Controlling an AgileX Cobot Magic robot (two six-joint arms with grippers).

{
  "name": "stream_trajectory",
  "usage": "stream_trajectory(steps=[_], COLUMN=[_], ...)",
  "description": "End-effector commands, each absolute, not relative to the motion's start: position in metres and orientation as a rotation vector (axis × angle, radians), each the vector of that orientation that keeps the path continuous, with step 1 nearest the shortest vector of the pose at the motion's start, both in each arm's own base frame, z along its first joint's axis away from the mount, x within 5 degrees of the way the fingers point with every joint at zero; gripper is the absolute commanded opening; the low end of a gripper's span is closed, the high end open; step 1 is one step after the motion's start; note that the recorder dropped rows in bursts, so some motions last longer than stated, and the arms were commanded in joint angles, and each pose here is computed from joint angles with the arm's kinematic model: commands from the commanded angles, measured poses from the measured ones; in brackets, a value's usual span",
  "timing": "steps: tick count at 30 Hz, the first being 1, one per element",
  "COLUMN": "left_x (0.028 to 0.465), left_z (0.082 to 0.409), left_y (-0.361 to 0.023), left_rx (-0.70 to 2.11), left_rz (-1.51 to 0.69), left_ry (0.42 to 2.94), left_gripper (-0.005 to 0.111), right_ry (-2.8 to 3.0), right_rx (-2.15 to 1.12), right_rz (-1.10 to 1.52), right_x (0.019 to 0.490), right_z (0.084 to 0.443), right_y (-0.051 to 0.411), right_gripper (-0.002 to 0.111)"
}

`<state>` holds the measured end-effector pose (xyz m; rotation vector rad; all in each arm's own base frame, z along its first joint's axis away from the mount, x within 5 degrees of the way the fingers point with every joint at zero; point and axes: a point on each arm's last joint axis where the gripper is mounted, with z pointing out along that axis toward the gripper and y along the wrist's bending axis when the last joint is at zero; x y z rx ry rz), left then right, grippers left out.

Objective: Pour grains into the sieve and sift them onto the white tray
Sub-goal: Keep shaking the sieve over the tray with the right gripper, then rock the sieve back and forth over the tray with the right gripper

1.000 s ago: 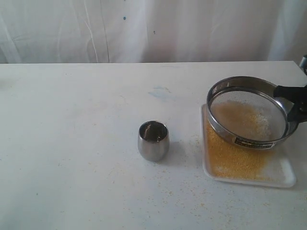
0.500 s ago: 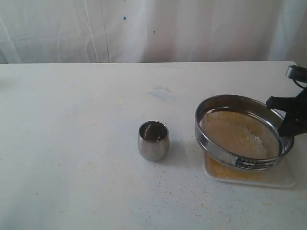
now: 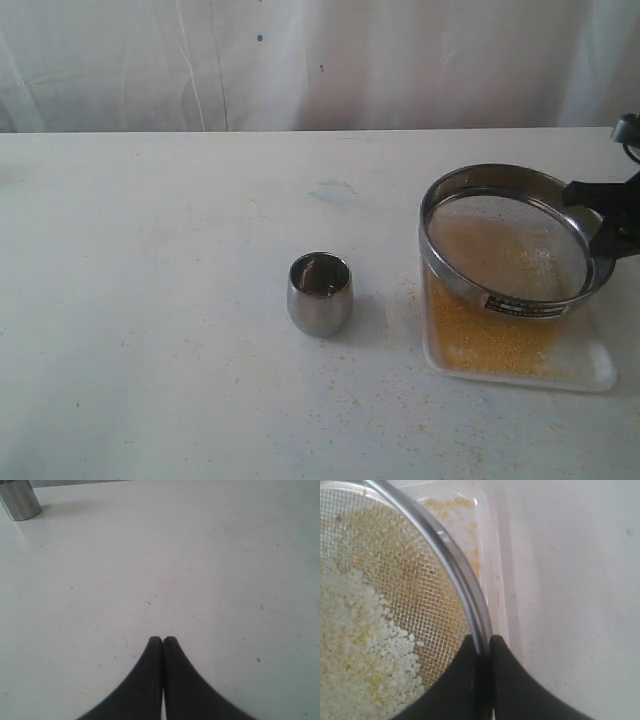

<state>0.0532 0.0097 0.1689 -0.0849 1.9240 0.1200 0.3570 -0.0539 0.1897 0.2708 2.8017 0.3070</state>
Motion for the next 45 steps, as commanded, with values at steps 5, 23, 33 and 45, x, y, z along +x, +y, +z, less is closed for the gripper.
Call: stream_trajectory(steps=[5,23,33,45], left_x=[0.053,0.053,0.053,0.053], left_z=[0.168,0.168,0.168,0.168], left_y=[0.010,0.010,0.010,0.010], left_rx=[-0.081,-0.081,-0.081,-0.081], left_rz=[0.118,0.118,0.118,0.118], left_ry=[1.924,1.924,1.924,1.924], left_gripper=[0.000,0.000,0.000,0.000], right_ry=[2.661,2.674,2.646,2.596], right_rx=[0.298,0.281,0.306,0.410], right_rz=[0.234,0.228,0.223,0.229], right_x=[0.366,0.365,0.368,0.367], right_z=[0.200,0.195,0.196,0.199], right_y=[-0.059,-0.060,-0.060,-0.061], right_gripper=[0.000,0.000,0.000,0.000])
